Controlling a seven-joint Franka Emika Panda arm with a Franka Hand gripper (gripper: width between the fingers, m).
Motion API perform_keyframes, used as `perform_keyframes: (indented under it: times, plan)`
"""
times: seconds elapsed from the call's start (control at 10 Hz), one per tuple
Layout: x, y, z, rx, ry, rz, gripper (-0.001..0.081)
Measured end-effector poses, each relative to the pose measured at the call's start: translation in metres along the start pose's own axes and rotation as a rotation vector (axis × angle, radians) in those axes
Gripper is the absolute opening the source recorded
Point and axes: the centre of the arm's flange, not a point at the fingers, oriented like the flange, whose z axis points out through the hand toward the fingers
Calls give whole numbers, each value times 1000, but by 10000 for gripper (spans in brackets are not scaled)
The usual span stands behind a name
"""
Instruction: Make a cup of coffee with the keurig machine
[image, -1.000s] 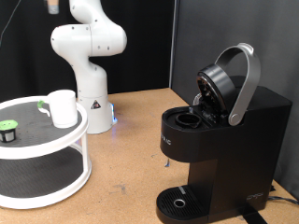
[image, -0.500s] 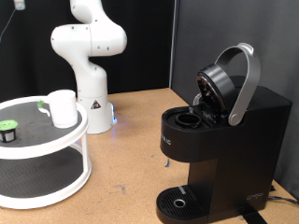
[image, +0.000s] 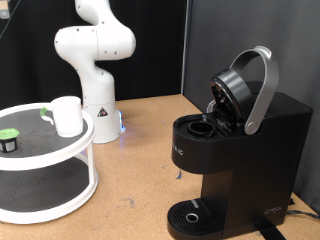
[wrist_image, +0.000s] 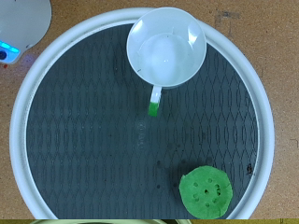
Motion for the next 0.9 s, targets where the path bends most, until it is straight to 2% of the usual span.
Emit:
perform_keyframes:
  times: [0.5, 0.9]
  plan:
    - [-3, 6, 2, -1, 2, -12, 805]
    - [-15, 16, 8, -9, 59, -238, 805]
